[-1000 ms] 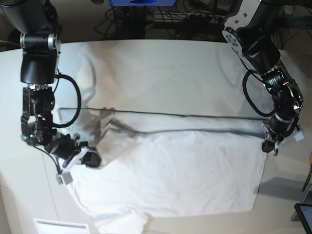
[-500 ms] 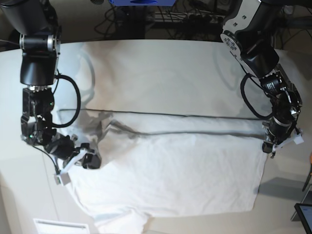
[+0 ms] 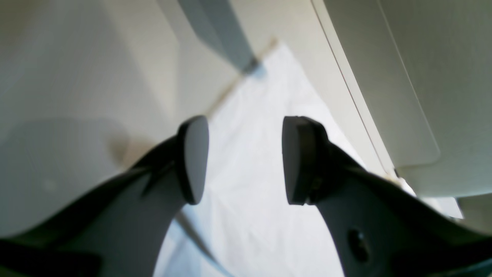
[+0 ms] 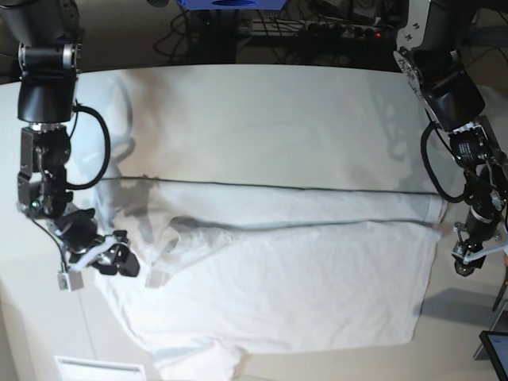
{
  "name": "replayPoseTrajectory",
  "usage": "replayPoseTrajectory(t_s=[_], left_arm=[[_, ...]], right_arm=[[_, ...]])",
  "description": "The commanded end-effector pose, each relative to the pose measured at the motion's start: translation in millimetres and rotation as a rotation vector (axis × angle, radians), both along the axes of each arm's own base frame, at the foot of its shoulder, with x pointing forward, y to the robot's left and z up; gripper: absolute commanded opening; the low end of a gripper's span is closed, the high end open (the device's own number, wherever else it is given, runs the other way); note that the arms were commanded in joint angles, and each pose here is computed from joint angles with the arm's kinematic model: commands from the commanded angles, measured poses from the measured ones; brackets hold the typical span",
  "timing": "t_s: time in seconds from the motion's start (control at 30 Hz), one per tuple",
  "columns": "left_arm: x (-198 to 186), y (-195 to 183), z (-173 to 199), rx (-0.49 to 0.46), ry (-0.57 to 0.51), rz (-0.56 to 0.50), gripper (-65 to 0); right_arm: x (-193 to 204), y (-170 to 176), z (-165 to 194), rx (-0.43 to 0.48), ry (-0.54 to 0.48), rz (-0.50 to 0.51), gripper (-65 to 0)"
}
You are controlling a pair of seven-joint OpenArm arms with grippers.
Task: Fold the T-shirt properly
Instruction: 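Grasp the folded edge with both grippers near the shirt's sides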
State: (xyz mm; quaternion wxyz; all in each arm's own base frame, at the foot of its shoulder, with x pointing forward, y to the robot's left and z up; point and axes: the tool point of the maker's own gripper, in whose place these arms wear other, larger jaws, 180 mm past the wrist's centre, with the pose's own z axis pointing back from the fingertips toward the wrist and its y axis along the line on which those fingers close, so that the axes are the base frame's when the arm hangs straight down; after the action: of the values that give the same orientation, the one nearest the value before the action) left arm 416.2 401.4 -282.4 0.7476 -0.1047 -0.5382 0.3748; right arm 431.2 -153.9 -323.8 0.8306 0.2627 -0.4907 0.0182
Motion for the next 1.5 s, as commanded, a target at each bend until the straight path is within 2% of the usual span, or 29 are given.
replayPoseTrajectory(t_s=[0.0, 0.17, 0.23, 0.3, 0.33, 0.37, 0.47, 0.5, 0.53, 0.63, 0.7, 0.87, 1.0, 1.3, 1.47], left_arm=[[7, 1, 26, 0.046, -0.054, -0.020, -34.8], [-11, -28, 30, 0.175, -0.037, -0.124, -35.4], [-26, -35, 21, 0.200, -0.010, -0.146, -42.0], [-39, -38, 10, 0.208, 0.020, -0.157, -54.4], [-44, -39, 3, 0.207, 0.036, -0.161, -62.5], [-50, -40, -3, 0.208, 0.055, -0.165, -65.0], [-68, -39, -22, 0.207, 0.107, -0.169, -65.0], [-72, -38, -26, 0.209, 0.120, -0.167, -65.0], [-77, -36, -30, 0.217, 0.130, -0.163, -65.0], [-90, -29, -35, 0.312, 0.157, -0.150, -65.0], [-99, -27, -35, 0.393, 0.176, -0.151, -65.0], [-116, -36, -39, 0.492, 0.199, -0.157, -65.0], [-121, -40, -45, 0.503, 0.212, -0.153, -65.0], [-121, -42, -47, 0.495, 0.211, -0.152, -65.0], [-121, -42, -47, 0.494, 0.210, -0.152, -65.0]], right_arm=[[9, 4, 31, 0.021, -0.097, 0.011, -31.2], [-25, 22, 34, -0.014, -0.105, 0.077, -31.2], [-41, 36, 31, -0.030, -0.075, 0.122, -31.3], [-56, 51, 25, -0.021, -0.046, 0.150, -34.4], [-62, 55, 23, -0.013, -0.038, 0.155, -37.7], [-68, 59, 19, -0.005, -0.026, 0.162, -42.5], [-78, 67, 6, 0.022, 0.012, 0.162, -59.6], [-79, 69, 2, 0.029, 0.024, 0.162, -63.8], [-80, 71, -2, 0.033, 0.037, 0.162, -65.0], [-80, 72, -5, 0.041, 0.043, 0.157, -58.6], [-76, 71, -1, 0.037, 0.030, 0.157, -51.1], [-67, 68, -7, -0.114, 0.026, 0.163, -28.3], [-63, 77, -11, -0.176, 0.026, 0.183, -27.3], [-54, 95, -4, -0.161, 0.007, 0.213, -27.6], [-54, 111, -16, -0.165, 0.041, 0.265, -35.1]])
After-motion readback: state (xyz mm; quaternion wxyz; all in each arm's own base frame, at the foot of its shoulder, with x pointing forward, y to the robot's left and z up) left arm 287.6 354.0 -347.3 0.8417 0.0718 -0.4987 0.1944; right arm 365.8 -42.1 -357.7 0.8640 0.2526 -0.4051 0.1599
